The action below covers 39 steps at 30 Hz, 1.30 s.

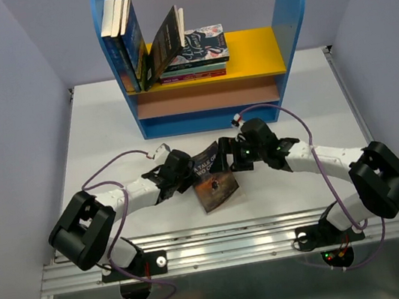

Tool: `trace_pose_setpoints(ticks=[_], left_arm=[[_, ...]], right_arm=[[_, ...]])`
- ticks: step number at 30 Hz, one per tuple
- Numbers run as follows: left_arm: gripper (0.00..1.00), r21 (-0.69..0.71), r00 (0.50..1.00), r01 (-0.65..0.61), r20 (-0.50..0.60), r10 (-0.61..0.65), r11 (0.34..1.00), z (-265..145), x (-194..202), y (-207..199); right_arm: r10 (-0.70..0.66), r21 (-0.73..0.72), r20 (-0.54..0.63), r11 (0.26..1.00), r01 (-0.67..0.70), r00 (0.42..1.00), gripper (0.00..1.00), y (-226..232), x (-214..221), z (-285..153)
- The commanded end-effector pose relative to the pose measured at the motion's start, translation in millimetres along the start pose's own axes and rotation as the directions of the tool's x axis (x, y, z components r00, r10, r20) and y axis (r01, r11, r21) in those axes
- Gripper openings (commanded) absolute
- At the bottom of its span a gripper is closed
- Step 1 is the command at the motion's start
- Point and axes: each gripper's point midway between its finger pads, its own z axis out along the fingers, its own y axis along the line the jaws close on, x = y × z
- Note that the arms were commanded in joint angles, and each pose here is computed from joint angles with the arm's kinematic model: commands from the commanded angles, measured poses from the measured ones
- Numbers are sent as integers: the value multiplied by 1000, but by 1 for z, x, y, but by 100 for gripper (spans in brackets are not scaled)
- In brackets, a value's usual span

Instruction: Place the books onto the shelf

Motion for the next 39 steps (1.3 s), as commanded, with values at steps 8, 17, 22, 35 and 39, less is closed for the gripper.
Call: trace_pose_setpoints(ticks=[8, 17, 22, 35, 39], left_arm=[[47, 5, 994, -5, -112, 6, 1000, -3, 32, 0], [47, 29, 994, -3, -110, 6, 1000, -3, 33, -1], [47, 44, 994, -1, -109, 6, 999, -4, 33, -3], [51, 146, 998, -47, -30, 52, 988, -28, 11, -32], [64, 241, 989, -105, 126, 77, 965, -68, -29, -62]], right_arm=[[-9, -79, -9, 997, 8, 1000, 41, 26, 3, 0], [0, -149, -41, 989, -6, 999, 34, 33, 10, 5], [5, -127, -72, 992, -14, 997, 41, 24, 16, 14], [-107, -132, 62, 985, 115, 992, 9, 41, -11, -6], [-190, -111, 226, 969, 219, 955, 6, 63, -43, -40]])
